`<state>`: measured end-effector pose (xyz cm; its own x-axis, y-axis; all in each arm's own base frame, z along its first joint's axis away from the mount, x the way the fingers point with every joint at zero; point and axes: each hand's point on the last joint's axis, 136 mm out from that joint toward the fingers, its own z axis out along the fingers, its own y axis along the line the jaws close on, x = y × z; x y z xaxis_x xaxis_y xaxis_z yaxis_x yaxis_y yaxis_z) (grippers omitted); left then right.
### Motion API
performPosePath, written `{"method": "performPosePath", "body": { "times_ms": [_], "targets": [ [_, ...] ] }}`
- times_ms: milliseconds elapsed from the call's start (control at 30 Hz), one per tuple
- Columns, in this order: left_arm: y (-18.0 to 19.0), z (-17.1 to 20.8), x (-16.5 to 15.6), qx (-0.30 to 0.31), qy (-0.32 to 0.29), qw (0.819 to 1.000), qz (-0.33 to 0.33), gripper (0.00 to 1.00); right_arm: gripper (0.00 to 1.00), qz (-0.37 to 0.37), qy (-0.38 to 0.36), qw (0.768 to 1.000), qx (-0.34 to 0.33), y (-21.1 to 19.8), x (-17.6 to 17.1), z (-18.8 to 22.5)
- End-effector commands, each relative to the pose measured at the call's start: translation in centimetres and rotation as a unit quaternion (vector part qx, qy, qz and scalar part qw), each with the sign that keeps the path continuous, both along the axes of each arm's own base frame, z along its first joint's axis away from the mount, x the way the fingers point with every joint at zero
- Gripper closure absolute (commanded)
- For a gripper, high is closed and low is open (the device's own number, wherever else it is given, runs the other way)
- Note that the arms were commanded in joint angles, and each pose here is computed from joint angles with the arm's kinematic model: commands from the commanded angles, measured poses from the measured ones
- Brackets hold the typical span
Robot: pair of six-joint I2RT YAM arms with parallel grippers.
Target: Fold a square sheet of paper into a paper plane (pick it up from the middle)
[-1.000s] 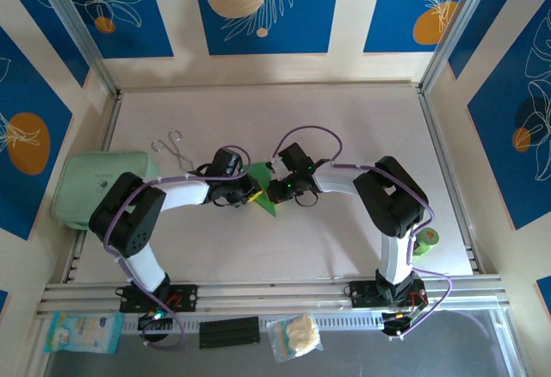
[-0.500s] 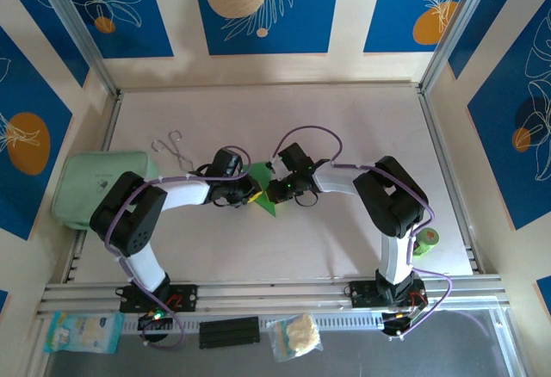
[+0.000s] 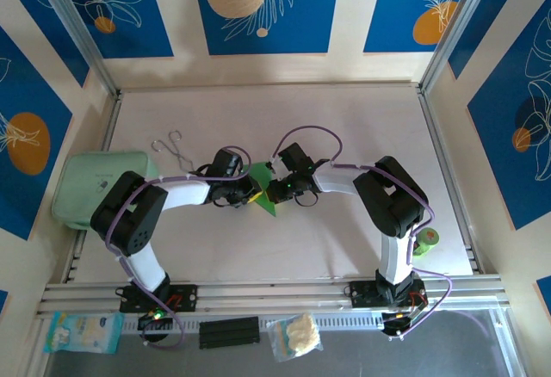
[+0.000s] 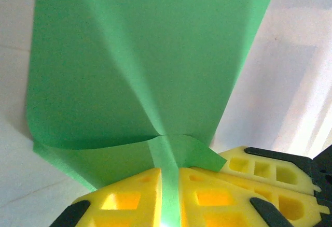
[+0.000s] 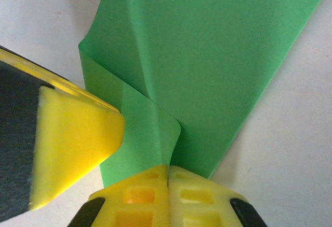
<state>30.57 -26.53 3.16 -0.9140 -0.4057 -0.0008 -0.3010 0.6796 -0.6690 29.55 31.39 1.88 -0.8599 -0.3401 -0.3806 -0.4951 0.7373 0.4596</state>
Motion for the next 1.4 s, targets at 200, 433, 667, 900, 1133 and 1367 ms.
{"method": "performPosePath", "body": {
  "times_ms": [200,433,667,900,1133,1367],
  "targets": [
    [0.7,-2.0,-0.9,0.024,0.016,1.000,-0.004,0.83,1.00,0.003,0.035,0.999,-0.025,-0.6,-1.0,-1.8],
    [0.7,-2.3,-1.0,0.028,0.022,0.999,-0.004,0.83,1.00,0.002,0.032,0.999,-0.021,-0.4,-0.9,-1.5],
    [1.2,-2.8,-1.4,0.045,0.038,0.998,-0.002,0.83,0.95,-0.012,0.035,0.999,0.017,0.2,-0.2,1.3],
    [1.5,-3.0,-1.5,0.057,0.049,0.997,-0.001,0.84,0.74,-0.051,0.066,0.992,0.094,0.3,0.5,6.4],
    [1.5,-3.2,-1.6,0.062,0.057,0.996,-0.002,0.85,0.79,-0.043,0.114,0.989,0.081,-0.5,-1.7,6.4],
    [1.8,-3.4,-1.7,0.068,0.063,0.996,0.004,0.87,0.93,-0.008,0.163,0.983,0.087,0.5,-3.9,5.0]
  ]
}}
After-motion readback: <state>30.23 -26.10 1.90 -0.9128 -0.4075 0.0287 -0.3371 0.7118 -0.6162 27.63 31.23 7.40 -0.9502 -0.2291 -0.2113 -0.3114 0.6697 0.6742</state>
